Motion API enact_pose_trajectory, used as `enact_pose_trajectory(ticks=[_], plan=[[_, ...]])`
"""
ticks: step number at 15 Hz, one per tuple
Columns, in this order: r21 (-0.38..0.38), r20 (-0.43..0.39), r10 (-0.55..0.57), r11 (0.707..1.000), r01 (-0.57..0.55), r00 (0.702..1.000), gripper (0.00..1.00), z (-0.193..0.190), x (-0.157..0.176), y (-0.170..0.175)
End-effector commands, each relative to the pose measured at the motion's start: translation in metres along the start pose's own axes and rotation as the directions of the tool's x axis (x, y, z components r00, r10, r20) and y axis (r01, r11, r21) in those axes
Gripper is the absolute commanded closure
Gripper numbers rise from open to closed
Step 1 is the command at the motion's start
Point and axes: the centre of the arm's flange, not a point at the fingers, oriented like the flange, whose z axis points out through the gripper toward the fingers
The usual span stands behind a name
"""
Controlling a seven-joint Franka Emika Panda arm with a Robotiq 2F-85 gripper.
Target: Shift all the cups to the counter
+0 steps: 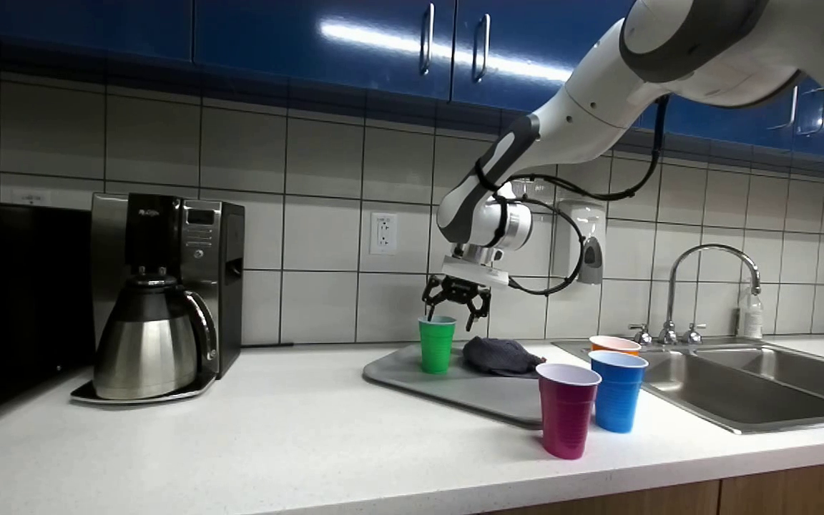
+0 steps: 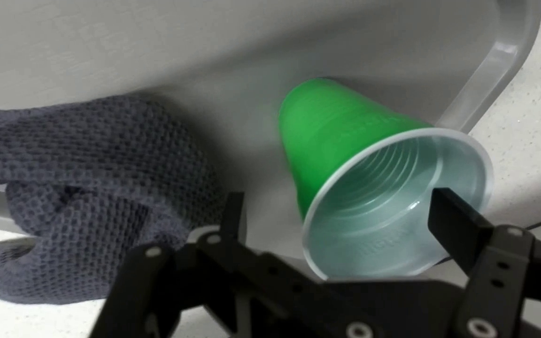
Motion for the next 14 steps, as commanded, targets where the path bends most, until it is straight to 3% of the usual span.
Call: enact_pose_trajectory(ticks=[1,8,9,10,14], plan=[[-0.033,0.030,0.001,0.999,0.000,1.000,0.00,0.011,0.017,-0.003],[-0.056,0.066,0.015,0.998,-0.011,0.998,0.00,0.028,0.018,0.008],[-0.056,0.066,0.014,0.998,-0.010,0.998,0.25,0.029,0.017,0.008],[-0.058,0.068,0.015,0.998,-0.011,0.998,0.26,0.030,0.017,0.008],[-0.062,0.067,0.014,0.998,-0.010,0.998,0.58,0.031,0.016,0.007]])
